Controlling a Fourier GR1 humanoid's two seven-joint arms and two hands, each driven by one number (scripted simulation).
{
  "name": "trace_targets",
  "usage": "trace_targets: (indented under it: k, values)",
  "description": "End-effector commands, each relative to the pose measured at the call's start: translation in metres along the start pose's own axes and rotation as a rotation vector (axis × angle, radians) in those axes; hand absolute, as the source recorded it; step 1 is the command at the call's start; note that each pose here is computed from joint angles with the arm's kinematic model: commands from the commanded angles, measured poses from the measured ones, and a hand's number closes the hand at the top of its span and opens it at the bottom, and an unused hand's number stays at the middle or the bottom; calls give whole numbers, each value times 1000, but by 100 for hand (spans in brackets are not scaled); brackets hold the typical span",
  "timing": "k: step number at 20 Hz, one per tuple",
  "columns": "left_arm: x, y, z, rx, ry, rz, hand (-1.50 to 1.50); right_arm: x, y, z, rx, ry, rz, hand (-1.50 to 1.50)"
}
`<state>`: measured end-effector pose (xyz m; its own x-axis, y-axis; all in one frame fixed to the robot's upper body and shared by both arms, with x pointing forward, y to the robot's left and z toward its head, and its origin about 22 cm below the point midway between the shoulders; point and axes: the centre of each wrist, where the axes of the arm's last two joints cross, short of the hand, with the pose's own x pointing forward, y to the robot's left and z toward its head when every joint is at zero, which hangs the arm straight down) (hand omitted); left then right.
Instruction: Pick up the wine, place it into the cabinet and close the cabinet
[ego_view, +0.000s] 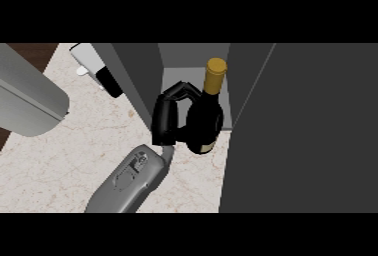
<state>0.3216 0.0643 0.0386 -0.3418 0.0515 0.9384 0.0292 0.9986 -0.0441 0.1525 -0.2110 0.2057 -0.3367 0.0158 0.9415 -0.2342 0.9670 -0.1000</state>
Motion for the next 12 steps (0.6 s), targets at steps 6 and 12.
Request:
trace_targets:
  k: [6, 12]
  values:
    - [-5, 10, -26, 58, -5, 23, 150, 12, -18, 12, 19, -42, -12, -150]
    - [-17, 26, -36, 45, 43, 10, 150, 21, -9, 16, 17, -49, -17, -150]
